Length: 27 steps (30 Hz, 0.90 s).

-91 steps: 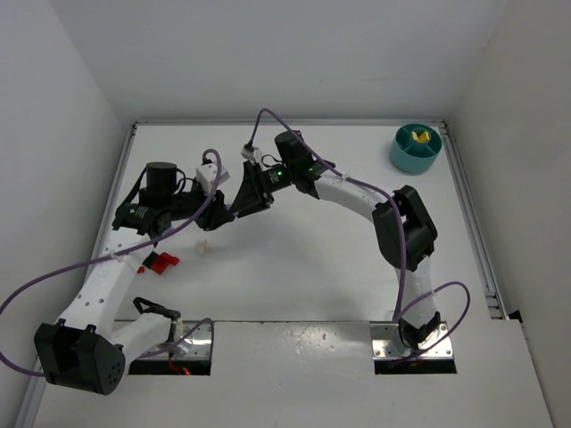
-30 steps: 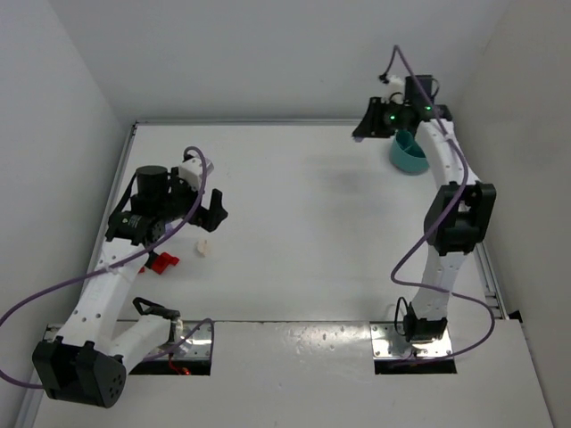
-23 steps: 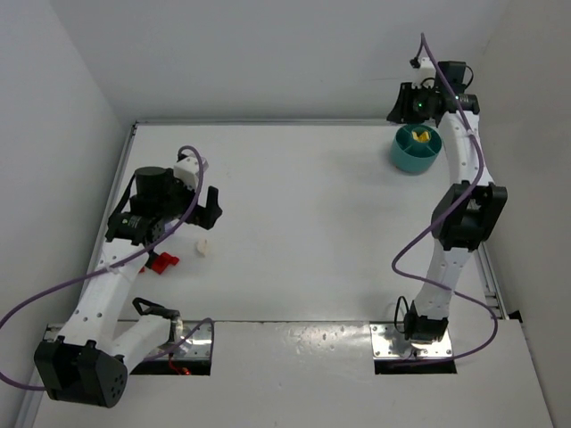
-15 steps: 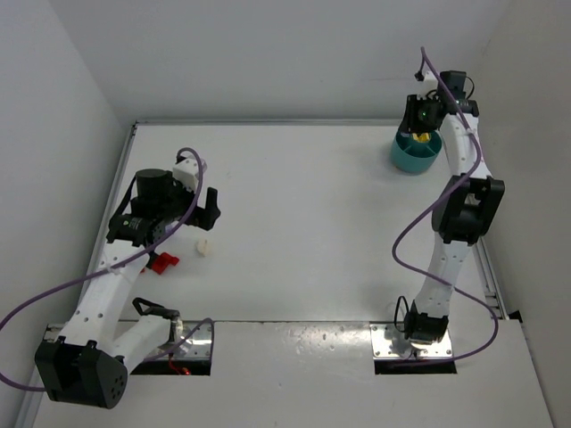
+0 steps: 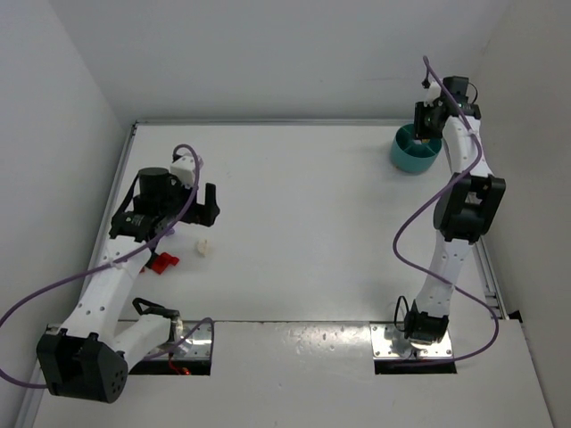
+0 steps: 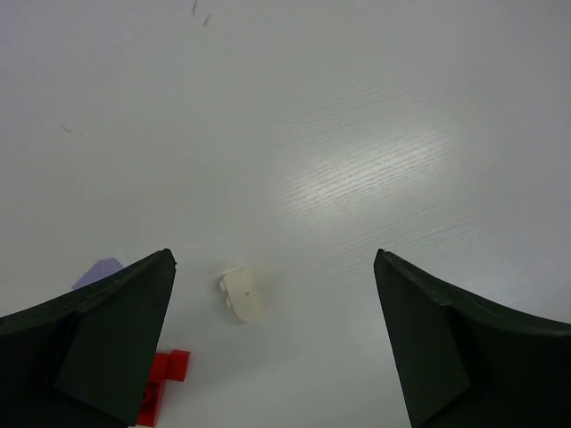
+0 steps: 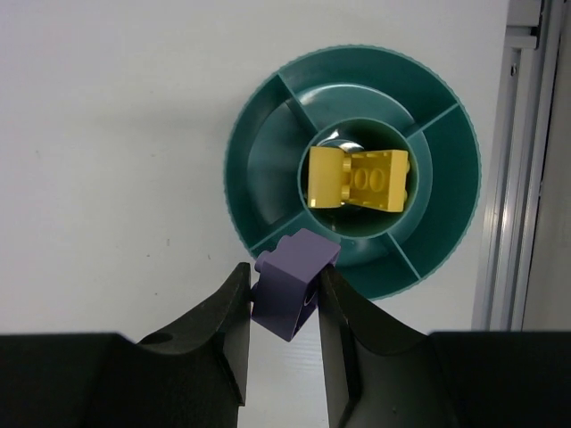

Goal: Sort the legos into containers by color

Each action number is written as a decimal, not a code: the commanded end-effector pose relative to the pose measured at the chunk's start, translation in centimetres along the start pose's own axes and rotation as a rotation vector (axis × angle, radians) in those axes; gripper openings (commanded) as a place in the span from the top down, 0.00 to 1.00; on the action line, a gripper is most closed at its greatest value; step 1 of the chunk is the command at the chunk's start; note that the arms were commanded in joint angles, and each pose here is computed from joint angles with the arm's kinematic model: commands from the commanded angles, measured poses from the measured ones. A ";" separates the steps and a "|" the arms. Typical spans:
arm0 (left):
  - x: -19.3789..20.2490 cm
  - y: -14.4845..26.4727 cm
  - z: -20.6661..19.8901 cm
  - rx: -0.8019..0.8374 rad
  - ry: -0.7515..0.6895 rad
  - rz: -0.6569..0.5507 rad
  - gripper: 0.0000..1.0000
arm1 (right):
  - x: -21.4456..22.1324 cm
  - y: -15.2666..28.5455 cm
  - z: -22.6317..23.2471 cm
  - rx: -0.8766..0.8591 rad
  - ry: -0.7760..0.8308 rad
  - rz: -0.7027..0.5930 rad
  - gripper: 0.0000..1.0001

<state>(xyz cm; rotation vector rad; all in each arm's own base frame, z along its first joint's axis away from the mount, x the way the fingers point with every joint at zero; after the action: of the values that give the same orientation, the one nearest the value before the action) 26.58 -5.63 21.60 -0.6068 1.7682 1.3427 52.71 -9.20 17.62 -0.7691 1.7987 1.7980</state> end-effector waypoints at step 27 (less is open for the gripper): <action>-0.4 0.4 2.3 -0.185 0.084 -0.081 0.00 | 1.5 -2.1 -2.1 0.136 -0.043 0.045 0.51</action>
<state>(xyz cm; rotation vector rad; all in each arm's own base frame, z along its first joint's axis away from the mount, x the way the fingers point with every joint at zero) 27.02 -4.12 20.96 -0.7695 1.7310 1.4507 52.52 -10.82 14.43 -0.6280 1.9154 1.7349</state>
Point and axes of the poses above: each gripper's point midway between its finger pads, its own y axis back along the fingers, its own z axis along the line the jaws close on, x = y × z, the point moved 4 cm from there along y, back along the fingers, and after that the axes turned 2 degrees about y, right-handed, at the moved point
